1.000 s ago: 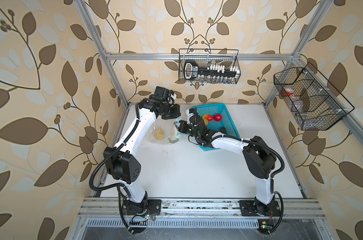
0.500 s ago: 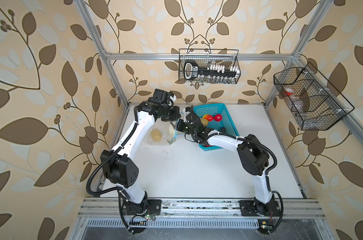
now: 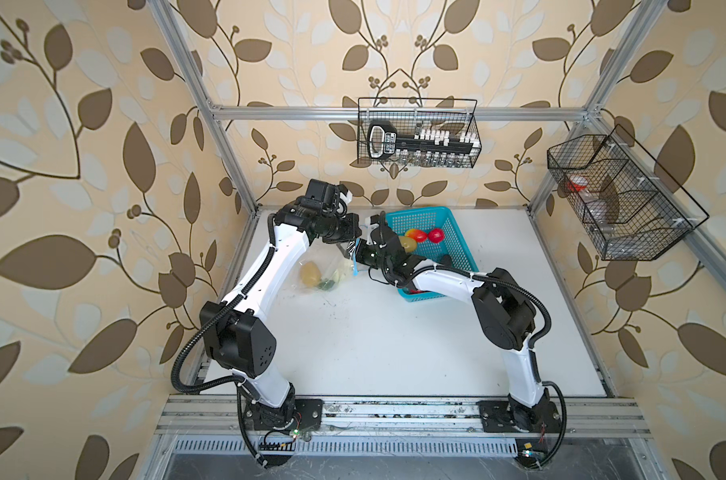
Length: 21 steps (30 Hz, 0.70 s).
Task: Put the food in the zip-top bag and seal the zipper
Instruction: 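Lower the radish into the open bag and open the right gripper, then raise the right gripper out of the bag and move over the basket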
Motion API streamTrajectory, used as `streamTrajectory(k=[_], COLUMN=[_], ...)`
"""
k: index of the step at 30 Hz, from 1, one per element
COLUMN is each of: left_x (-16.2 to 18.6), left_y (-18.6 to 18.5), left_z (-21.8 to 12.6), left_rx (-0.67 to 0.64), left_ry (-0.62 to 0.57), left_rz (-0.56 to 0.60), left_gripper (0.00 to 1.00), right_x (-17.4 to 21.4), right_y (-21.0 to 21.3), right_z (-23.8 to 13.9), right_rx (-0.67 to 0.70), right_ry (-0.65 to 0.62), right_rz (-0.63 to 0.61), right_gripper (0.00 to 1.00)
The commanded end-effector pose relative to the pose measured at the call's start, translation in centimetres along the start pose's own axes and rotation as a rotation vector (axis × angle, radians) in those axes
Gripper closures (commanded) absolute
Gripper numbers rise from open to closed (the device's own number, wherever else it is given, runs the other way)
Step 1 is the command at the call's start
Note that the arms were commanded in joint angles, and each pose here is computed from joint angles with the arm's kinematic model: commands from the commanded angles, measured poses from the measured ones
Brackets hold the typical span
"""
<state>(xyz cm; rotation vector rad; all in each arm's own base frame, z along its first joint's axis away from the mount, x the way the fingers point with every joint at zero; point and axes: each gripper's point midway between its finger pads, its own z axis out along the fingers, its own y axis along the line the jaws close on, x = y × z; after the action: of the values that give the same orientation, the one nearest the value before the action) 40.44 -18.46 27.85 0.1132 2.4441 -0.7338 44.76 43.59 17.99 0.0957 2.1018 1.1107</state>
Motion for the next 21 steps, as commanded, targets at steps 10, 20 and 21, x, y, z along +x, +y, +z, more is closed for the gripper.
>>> streamTrajectory(k=[10, 20, 21], left_x=[-0.5, -0.4, -0.3], left_y=[0.5, 0.9, 0.9], left_z=[-0.9, -1.0, -1.0], left_rx=[-0.045, -0.065, -0.068], left_ry=[-0.056, -0.063, -0.062], left_rz=[0.054, 0.068, 0.066], left_gripper=[1.00, 1.00, 1.00], right_x=[-2.1, -2.7, -2.7], right_y=[0.0, -0.4, -0.3], right_z=[-3.4, -4.3, -4.5], right_rx=[0.032, 0.047, 0.047], right_ry=[-0.044, -0.053, -0.055], right_rz=[0.015, 0.027, 0.027], right_gripper=[0.34, 0.48, 0.48])
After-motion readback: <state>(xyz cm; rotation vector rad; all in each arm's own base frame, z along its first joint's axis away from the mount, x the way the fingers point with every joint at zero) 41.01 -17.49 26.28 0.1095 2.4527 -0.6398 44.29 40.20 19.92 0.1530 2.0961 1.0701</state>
